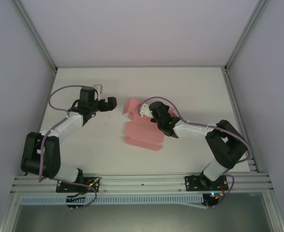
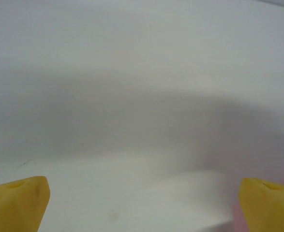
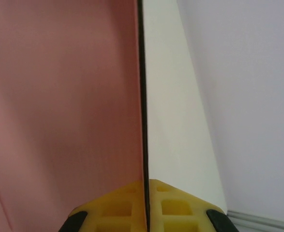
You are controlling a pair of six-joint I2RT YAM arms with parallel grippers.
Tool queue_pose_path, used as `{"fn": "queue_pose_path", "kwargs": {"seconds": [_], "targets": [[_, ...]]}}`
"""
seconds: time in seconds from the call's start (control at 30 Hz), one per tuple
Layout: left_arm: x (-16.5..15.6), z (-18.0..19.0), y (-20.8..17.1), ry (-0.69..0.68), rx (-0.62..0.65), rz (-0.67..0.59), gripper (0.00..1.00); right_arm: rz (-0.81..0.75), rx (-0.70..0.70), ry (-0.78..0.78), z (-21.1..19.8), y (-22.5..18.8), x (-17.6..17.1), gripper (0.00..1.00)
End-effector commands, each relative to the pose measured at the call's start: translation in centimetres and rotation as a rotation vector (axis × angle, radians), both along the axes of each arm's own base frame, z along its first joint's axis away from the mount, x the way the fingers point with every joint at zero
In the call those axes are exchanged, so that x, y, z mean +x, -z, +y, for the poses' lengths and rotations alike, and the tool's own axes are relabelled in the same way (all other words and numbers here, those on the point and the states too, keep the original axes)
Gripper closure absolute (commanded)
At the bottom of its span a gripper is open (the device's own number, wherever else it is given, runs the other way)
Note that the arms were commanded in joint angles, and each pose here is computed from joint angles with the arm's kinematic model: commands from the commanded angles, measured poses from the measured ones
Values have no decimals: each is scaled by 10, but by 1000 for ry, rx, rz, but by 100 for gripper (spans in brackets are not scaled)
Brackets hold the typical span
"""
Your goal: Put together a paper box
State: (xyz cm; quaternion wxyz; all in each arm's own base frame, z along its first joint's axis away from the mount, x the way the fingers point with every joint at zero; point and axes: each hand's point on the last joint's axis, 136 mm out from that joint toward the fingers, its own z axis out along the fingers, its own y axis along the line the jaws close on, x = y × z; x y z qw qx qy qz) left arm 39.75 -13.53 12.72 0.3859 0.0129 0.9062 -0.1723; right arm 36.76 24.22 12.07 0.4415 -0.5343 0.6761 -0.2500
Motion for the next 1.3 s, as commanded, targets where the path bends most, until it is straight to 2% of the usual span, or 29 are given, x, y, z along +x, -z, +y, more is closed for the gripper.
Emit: {"fn": "queue_pose_path", "kwargs": {"seconds": [0.0,0.13,0.37,0.5,0.67,0.77,0.87,1.03,1.27], "targets": [[12,-18,10,79,-29,13,0,-80,-30,10,2,-8,2,100],[9,-49,20,240,-60,-2,2,-55,-23,7,3,-6,-1,100],[-30,-107,9,564,-143,-126,15,-41,-20,8,0,-5,-6,100],[-46,-127,14,671,-156,-135,26,-33,-4,2,0,-6,-8,100],[-48,-139,17,702,-158,-136,37,-10,-11,-9,1,-2,-11,100],[-48,-141,19,690,-141,-145,35,-7,-8,-4,0,-2,-11,100],[-52,-142,28,691,-99,-135,29,-8,3,1,1,-4,-11,100],[-66,-144,33,726,-81,-113,29,12,-27,8,-3,2,-13,100],[-70,-134,31,706,-38,-114,29,7,-34,16,-6,0,-13,100]]}}
